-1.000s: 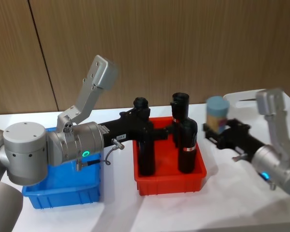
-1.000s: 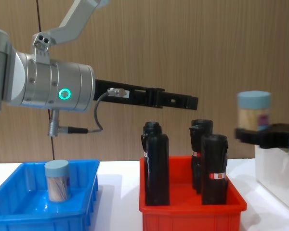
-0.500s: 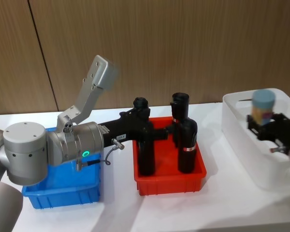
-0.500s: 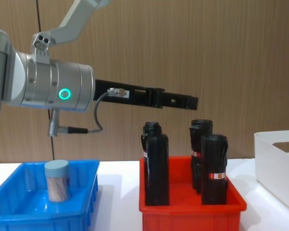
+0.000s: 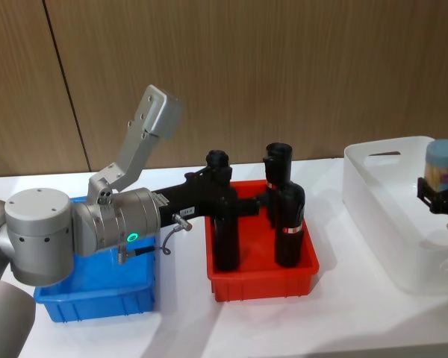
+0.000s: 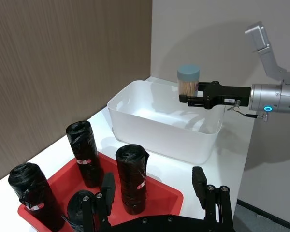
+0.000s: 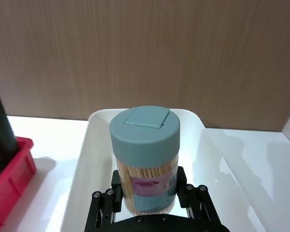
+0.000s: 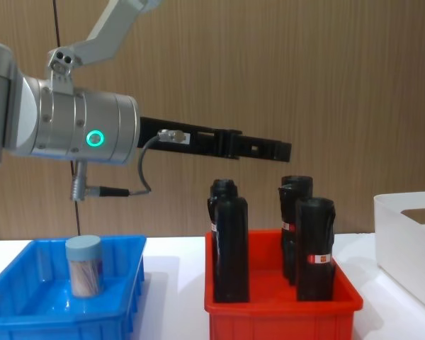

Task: Pick the cotton swabs from the blue box and place them into the white box.

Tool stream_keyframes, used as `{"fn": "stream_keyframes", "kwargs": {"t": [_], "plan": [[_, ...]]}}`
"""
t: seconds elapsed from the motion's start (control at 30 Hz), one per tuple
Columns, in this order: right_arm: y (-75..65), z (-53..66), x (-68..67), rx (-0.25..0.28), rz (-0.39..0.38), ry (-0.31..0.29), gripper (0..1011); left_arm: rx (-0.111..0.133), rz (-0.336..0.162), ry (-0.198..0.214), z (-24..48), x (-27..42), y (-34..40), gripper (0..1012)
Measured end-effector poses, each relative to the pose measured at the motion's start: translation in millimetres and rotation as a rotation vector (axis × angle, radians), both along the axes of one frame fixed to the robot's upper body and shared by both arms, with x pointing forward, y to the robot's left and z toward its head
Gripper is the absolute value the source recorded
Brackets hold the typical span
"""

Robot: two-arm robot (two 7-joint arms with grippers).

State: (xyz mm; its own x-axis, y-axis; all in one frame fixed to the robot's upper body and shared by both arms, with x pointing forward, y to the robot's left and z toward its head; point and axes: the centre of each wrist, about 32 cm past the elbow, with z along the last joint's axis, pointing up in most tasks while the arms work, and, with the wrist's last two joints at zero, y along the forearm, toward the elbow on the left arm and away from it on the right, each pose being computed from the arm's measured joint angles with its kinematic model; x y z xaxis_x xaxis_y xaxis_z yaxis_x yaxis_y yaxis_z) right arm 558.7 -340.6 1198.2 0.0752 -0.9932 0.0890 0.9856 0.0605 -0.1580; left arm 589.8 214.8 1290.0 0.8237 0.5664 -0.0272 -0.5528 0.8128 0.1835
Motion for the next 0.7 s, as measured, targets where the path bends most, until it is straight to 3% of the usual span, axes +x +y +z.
{"fn": "stream_keyframes", "kwargs": {"t": [0.37,0.47,0.7], "plan": [[-9.9,4.7,16.1,-0.017,-0.01,0.08,633,0.0,0.0,0.0,0.0,0.0,0.0,1004],[-11.4,5.5,19.4,-0.018,-0.006,0.093,680,0.0,0.0,0.0,0.0,0.0,0.0,1004],[-14.0,6.3,23.8,-0.018,-0.001,0.11,912,0.0,0.0,0.0,0.0,0.0,0.0,1004]]}}
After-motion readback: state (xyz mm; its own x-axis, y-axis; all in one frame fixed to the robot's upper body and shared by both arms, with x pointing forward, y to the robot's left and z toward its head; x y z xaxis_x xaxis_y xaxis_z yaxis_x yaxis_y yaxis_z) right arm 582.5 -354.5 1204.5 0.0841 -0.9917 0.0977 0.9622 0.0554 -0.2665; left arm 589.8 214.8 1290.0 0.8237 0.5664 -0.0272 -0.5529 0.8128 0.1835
